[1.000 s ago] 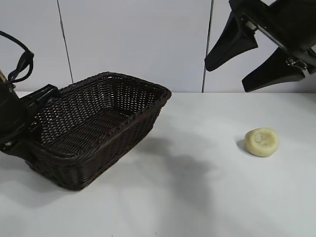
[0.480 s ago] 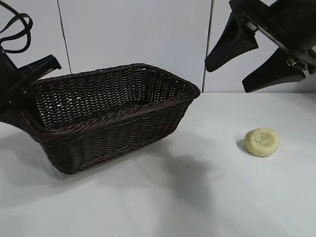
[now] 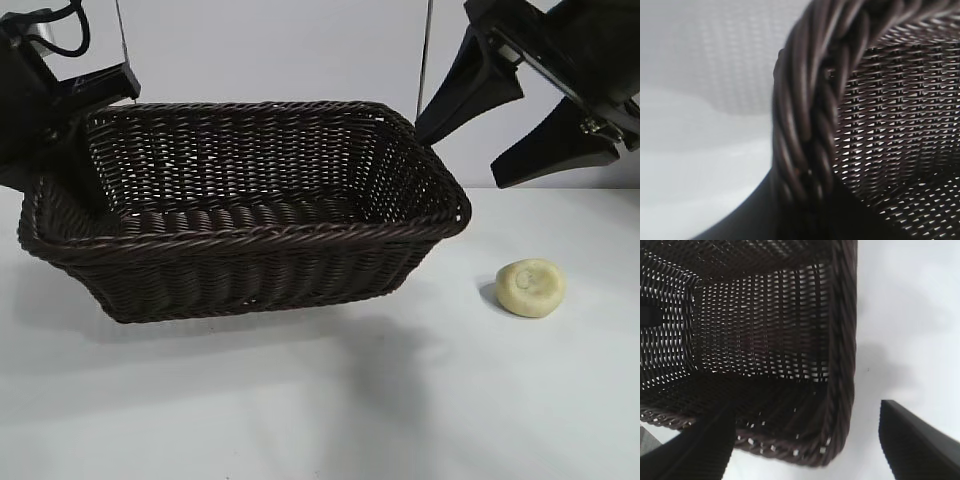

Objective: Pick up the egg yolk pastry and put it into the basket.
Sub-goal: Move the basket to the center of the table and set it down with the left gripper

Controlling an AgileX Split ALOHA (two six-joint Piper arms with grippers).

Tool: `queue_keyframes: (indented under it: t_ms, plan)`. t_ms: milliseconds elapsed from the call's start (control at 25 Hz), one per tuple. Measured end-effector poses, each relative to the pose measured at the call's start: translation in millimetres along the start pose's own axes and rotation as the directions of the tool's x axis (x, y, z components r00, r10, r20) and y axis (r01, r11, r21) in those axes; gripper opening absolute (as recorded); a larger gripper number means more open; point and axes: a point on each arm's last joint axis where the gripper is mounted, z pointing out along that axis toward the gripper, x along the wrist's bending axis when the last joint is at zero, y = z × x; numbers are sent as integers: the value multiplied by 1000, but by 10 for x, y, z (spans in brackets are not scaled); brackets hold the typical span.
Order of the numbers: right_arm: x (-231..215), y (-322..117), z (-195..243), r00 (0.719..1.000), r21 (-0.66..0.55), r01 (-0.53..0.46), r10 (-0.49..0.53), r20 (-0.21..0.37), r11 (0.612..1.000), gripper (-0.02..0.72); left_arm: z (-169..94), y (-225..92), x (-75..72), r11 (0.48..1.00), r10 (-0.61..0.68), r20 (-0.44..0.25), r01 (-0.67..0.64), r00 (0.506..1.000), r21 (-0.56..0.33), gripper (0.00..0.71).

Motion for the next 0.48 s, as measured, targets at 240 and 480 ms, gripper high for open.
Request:
queue_keyframes:
  t_ms: [240,480]
  plan:
    - [0,0,0,1000,0,0,0,0,1000,567,241,75,39,1000,-12,25,12,1000,26,99]
    - [0,0,0,1000,0,0,0,0,1000,567,381,94,81,999,-27,21,26,999,44,99]
